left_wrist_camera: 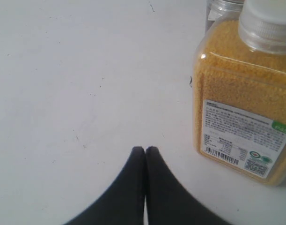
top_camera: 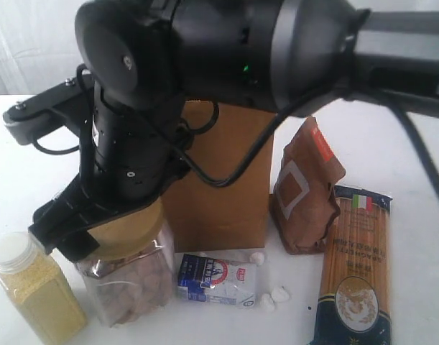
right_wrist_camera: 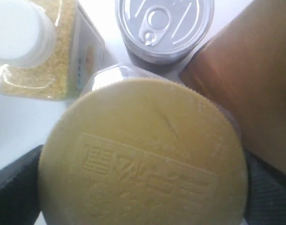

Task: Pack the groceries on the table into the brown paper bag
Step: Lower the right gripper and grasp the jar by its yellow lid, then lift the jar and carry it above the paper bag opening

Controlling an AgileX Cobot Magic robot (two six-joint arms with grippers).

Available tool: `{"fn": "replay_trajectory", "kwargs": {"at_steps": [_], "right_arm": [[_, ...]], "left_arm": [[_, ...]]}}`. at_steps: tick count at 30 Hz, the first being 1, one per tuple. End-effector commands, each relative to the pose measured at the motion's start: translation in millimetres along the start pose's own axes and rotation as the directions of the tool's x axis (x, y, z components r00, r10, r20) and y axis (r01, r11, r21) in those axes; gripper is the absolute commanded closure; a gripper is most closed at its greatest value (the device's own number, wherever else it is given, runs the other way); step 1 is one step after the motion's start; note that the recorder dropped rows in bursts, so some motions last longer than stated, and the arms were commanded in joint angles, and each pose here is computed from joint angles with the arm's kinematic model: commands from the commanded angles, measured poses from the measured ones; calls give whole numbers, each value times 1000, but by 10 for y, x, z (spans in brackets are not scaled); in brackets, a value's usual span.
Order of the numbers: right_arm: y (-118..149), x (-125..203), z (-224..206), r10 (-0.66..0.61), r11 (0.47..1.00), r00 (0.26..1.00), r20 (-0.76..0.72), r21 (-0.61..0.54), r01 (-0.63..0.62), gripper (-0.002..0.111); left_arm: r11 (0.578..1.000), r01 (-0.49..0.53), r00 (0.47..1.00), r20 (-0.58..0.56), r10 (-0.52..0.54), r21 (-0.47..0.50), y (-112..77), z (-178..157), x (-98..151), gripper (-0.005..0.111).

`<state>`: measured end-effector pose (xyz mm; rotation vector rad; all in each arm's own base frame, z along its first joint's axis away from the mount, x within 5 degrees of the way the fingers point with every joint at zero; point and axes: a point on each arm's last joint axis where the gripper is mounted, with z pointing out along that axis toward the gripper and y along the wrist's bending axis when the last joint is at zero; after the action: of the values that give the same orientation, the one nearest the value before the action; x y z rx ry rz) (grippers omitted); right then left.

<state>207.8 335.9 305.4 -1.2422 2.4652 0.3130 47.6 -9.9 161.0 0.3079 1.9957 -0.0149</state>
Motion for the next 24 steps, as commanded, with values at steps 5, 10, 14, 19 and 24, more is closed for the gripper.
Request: {"fn": "replay_trajectory", "kwargs": {"at_steps": [5, 10, 14, 19, 24], "right_arm": [[108, 8, -484, 70, 989, 991, 118, -139, -54, 51], [271, 30, -680, 52, 948, 987, 152, -319, 0, 51], [373, 35, -869, 13, 902, 973, 231, -423, 88, 51], [267, 3, -1026, -30, 946, 934, 356, -291, 141, 51], [150, -45, -1177, -105, 974, 872, 477, -127, 187, 51]], "left_arm": [[1000, 8, 1000, -10, -8, 4, -7, 9, 26, 107], [1000, 8, 1000, -10, -8, 4, -7, 9, 26, 107], [1000, 8, 1000, -10, -8, 4, -7, 9, 26, 107], [1000, 8, 1000, -10, -8, 4, -7, 9, 26, 107], [1000, 8, 1000, -10, -8, 4, -7, 9, 26, 107]]}}
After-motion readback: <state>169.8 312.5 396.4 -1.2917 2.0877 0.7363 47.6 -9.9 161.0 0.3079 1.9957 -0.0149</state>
